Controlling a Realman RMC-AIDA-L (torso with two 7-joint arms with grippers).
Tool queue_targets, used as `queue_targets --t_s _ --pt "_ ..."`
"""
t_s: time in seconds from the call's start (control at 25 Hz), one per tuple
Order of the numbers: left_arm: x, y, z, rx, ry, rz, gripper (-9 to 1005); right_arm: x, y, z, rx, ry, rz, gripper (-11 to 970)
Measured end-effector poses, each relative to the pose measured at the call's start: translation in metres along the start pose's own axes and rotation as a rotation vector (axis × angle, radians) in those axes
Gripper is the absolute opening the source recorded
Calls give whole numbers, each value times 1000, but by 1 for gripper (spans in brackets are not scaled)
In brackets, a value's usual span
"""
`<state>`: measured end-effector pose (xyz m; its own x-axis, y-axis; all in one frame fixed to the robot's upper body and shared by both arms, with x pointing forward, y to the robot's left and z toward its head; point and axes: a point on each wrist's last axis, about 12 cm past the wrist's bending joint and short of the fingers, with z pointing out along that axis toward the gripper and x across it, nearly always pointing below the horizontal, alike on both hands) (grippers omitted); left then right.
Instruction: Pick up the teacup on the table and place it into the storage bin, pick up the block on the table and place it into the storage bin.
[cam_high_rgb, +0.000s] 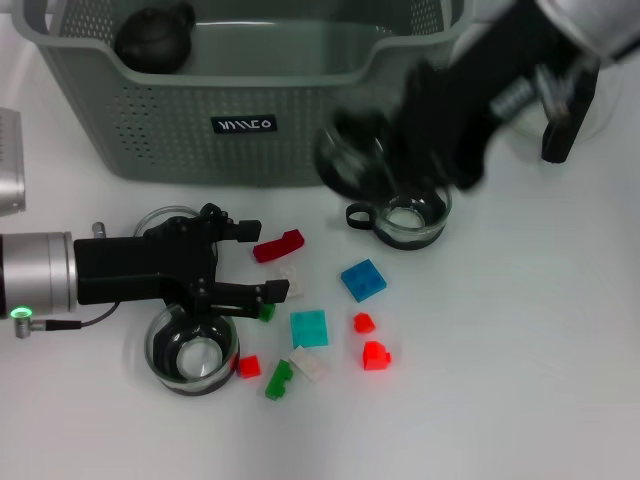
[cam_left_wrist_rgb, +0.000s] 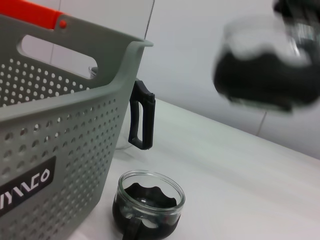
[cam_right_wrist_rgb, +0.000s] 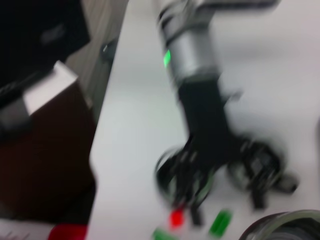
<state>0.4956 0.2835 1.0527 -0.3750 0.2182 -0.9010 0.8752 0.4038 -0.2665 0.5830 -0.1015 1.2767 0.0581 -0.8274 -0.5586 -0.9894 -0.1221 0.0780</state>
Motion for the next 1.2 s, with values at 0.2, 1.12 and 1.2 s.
queue_targets --t_s 0.2,1.12,1.2 --pt "0 0 -1 -4 -1 5 919 -26 -23 -11 140 -112 -29 58" --pt "-6 5 9 -54 -86 15 916 10 -132 60 750 -215 66 59" --pt "-5 5 10 -63 -100 21 916 14 -133 66 762 -214 66 59"
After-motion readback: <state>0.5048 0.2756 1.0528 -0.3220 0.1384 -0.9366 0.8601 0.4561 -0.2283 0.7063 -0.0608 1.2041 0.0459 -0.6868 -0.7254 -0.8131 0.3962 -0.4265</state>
